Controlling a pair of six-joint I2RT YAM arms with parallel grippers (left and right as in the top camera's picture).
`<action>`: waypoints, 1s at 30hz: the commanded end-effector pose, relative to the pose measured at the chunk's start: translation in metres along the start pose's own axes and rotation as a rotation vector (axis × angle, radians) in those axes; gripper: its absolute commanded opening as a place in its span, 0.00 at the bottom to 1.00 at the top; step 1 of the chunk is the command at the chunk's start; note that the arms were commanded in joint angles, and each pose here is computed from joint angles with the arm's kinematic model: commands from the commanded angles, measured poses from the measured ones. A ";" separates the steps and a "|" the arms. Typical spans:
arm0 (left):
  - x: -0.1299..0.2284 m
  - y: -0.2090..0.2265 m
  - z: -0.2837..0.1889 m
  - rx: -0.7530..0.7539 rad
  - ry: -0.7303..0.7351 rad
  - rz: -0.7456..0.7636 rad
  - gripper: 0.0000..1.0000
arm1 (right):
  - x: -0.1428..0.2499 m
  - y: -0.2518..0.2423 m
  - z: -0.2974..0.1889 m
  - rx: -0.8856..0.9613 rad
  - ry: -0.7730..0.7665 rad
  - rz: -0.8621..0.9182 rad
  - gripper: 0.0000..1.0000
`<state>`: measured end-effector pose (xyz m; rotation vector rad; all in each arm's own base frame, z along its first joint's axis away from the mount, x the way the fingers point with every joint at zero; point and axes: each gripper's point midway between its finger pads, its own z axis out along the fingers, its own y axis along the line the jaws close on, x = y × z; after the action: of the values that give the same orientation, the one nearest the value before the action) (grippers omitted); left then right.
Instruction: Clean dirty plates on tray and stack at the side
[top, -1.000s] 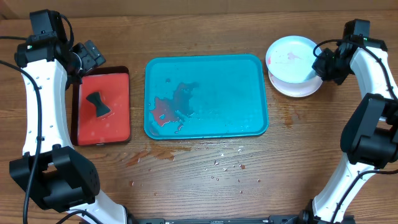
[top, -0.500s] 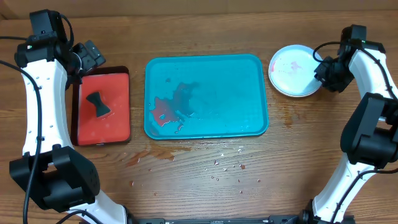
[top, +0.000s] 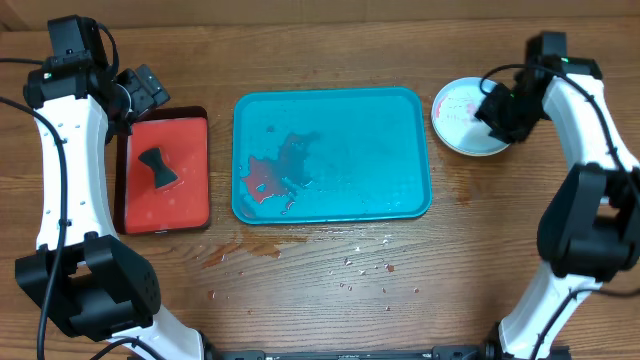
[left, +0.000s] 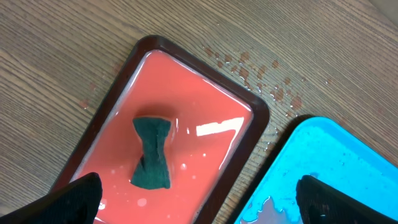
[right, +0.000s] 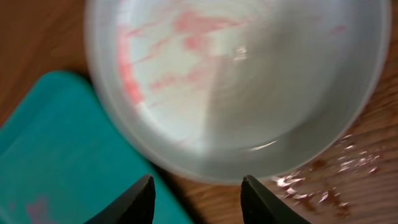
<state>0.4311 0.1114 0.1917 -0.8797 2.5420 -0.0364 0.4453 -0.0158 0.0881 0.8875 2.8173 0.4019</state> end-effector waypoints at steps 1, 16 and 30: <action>0.002 -0.004 0.002 0.008 0.008 0.014 1.00 | 0.017 0.055 -0.063 -0.119 -0.117 -0.124 0.47; 0.002 -0.004 0.002 0.008 0.009 0.014 1.00 | 0.112 0.103 -0.144 -0.076 -0.236 -0.427 0.56; 0.002 -0.004 0.002 0.008 0.008 0.014 1.00 | 0.214 0.031 -0.227 0.034 -0.203 -0.554 0.59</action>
<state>0.4306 0.1113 0.1914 -0.8805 2.5441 -0.0362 0.2477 0.0892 0.2885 0.1396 2.7585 0.1819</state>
